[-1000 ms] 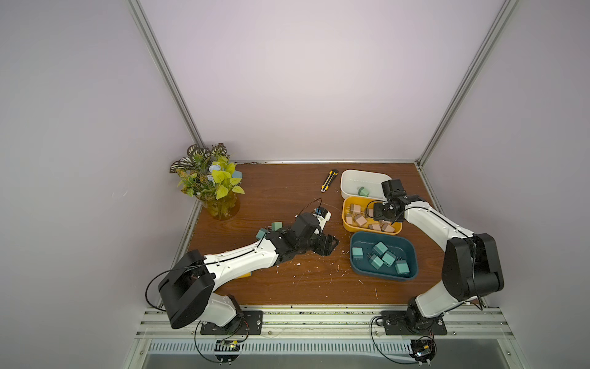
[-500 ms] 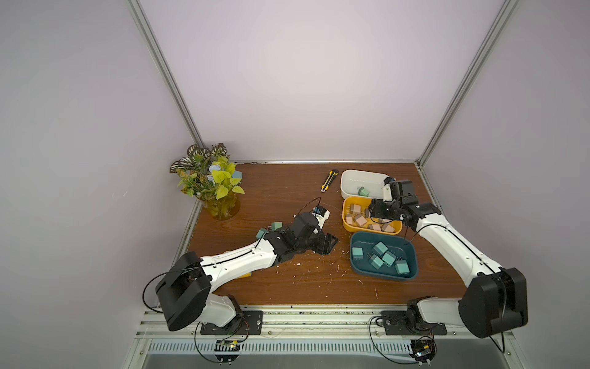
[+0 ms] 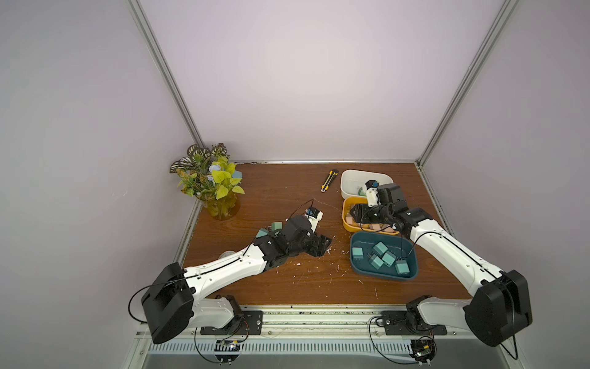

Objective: Place the plugs by color into the storage box
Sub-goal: Place the plug in the storage box, then pick up the plug from the center of the board.

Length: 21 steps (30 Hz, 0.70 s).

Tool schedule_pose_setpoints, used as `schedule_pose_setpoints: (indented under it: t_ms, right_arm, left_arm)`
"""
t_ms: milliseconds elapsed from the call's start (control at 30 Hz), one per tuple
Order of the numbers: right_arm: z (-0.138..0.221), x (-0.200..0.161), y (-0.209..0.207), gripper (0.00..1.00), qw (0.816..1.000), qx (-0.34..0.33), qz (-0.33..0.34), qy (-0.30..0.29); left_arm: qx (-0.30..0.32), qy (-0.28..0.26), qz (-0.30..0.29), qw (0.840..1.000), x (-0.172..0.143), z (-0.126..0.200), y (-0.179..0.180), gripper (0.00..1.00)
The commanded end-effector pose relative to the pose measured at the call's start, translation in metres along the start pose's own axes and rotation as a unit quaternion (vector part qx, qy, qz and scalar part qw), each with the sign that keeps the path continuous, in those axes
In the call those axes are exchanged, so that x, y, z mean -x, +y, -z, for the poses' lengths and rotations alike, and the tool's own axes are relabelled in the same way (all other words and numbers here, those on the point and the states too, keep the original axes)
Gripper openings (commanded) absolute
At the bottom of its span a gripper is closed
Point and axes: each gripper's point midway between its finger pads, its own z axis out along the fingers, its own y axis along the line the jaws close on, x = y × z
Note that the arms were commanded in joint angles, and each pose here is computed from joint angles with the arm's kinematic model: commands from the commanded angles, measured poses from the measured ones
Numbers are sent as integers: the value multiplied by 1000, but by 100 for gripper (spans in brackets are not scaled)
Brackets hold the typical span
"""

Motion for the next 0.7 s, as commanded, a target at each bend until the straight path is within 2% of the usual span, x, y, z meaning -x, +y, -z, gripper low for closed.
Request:
schedule_pose_setpoints:
  t_ms: [0,400,667]
  right_arm:
    - [13,15,28,64,998,46,9,-32]
    - [9,-3,89,64,990,130,51,-22]
    - [2,-18,122,64,983,162,83,-9]
  left_arm:
    - [35,6,-2,999,-13,8,16,67]
    - [144,-50,31,988,-27,59,80,71]
    - [209,-69,42,974,-36,76,108,74]
